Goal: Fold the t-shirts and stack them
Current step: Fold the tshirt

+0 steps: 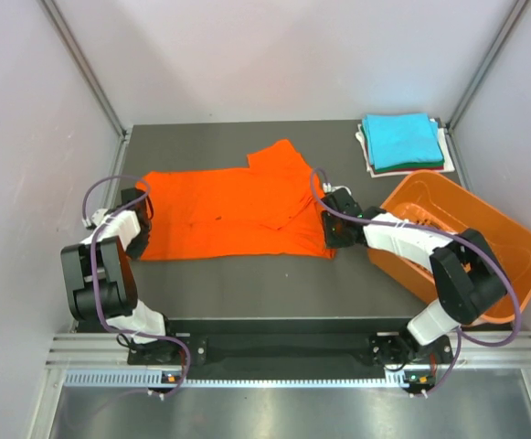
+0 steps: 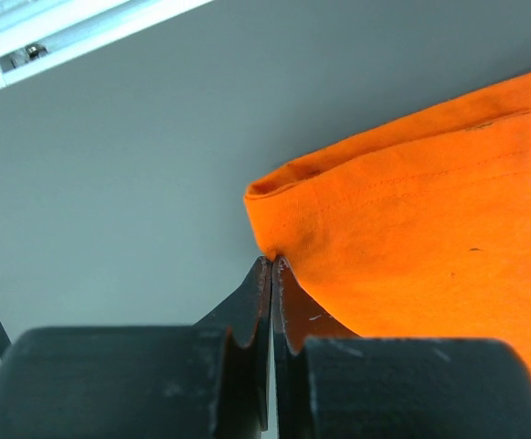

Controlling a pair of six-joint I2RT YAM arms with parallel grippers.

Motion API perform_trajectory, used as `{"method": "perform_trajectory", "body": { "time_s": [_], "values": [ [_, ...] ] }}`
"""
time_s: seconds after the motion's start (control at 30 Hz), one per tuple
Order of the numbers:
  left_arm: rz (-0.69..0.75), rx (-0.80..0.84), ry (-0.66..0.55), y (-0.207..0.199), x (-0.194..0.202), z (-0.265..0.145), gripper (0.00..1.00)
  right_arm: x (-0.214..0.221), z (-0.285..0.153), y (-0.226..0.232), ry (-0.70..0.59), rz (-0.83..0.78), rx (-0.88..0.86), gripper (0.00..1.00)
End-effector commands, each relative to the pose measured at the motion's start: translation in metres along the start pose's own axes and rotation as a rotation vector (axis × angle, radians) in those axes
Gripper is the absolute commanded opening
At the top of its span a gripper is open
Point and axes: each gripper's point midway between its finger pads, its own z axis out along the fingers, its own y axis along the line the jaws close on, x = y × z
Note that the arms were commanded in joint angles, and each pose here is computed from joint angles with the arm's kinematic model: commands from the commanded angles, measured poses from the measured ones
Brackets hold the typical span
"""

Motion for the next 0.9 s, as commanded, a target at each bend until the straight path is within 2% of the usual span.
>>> {"method": "perform_trajectory", "body": {
  "time_s": [0.0, 0.3, 0.53, 0.73, 0.8, 0.83, 0.87],
  "values": [
    [0.011, -0.021, -0.062, -0.001, -0.018, -0.003, 0.00, -0.012, -0.013, 0.014, -0.045, -0.035, -0.045, 0.31],
    [0.020, -0.019, -0.047, -0.004, -0.015, 0.000, 0.00, 0.006, -0.007, 0.036, 0.001, -0.080, -0.112, 0.31],
    [0.036, -0.030, -0.066, -0.002, -0.018, 0.001, 0.00, 0.015, 0.001, 0.014, 0.026, -0.084, 0.016, 0.30],
    [0.042, -0.036, -0.075, -0.001, -0.020, 0.002, 0.00, 0.015, 0.003, 0.013, 0.027, -0.097, 0.023, 0.29],
    [0.046, -0.043, -0.080, 0.000, -0.021, 0.003, 0.00, 0.015, 0.004, 0.015, 0.028, -0.106, 0.013, 0.20],
    [0.048, -0.045, -0.086, 0.000, -0.023, 0.003, 0.00, 0.015, 0.005, 0.014, 0.031, -0.111, 0.017, 0.12],
    [0.058, -0.055, -0.101, 0.002, -0.025, 0.002, 0.00, 0.015, 0.005, 0.012, 0.032, -0.123, 0.026, 0.00]
  ]
}}
